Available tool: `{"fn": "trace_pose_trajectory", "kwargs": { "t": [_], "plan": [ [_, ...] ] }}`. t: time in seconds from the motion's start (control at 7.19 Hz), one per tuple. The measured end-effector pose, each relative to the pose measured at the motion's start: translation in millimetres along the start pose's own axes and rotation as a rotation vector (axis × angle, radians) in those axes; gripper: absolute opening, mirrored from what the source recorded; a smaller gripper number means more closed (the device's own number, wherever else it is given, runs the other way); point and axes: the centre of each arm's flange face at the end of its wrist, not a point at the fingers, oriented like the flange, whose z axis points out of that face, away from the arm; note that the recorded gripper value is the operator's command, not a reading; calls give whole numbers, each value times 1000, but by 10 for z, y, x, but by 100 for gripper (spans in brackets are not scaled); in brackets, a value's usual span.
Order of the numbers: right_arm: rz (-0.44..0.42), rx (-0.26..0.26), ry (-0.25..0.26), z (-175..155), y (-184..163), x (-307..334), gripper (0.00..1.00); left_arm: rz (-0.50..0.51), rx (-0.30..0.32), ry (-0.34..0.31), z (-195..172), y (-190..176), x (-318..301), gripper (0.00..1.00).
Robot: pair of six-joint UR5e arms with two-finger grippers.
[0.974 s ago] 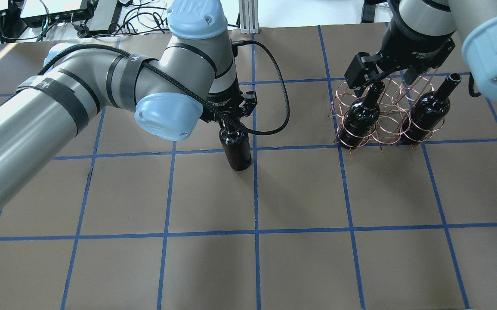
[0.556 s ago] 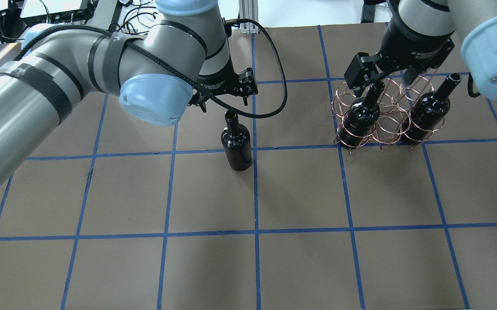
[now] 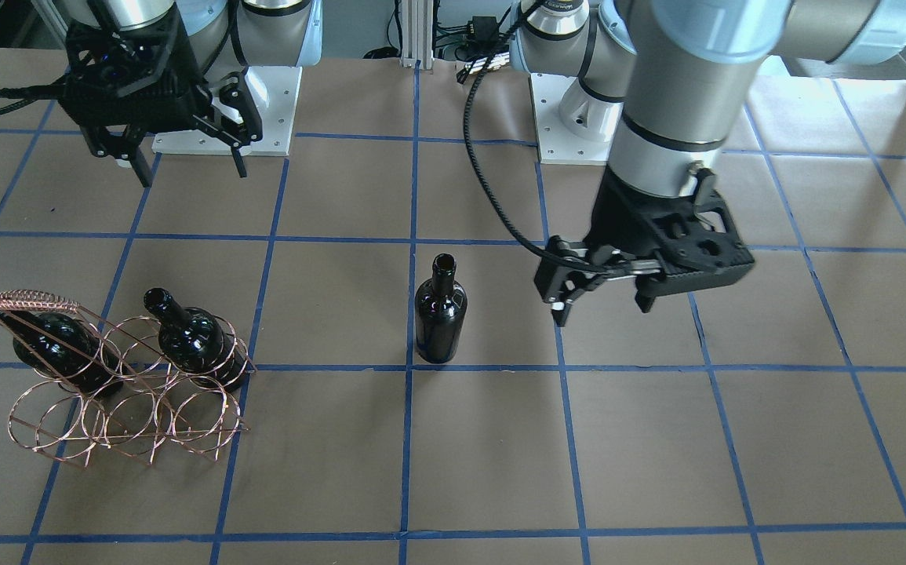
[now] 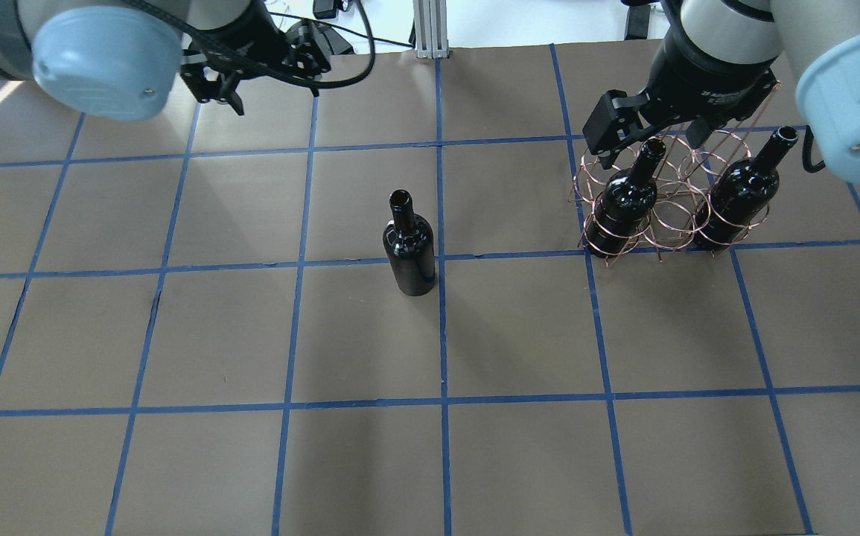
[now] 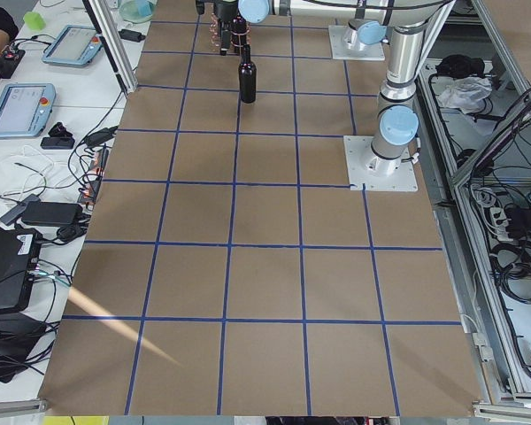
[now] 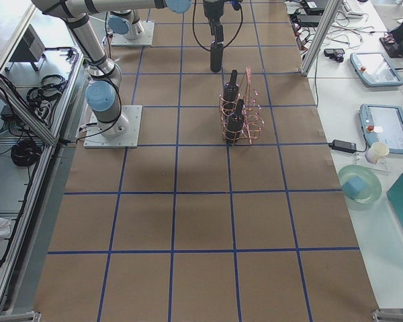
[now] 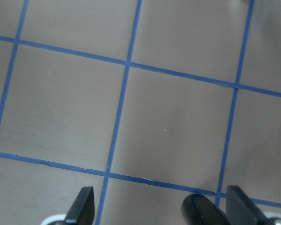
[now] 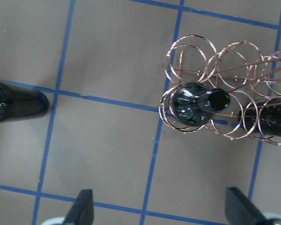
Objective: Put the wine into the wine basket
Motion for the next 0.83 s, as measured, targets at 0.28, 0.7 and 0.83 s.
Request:
{"fn": "trace_pose_trajectory", "kwargs": {
  "t": [0.28, 0.7, 0.83],
  "plan": [
    [58, -3, -36, 118, -34, -676, 100, -20, 9, -19, 0, -271, -586, 100],
    [208, -24, -30, 415, -238, -1823, 100, -29, 4, -31, 47, -320, -762, 100],
    [246, -26, -20, 526, -328, -2094, 100, -32, 2, -32, 62, -326, -782, 100]
  ]
}}
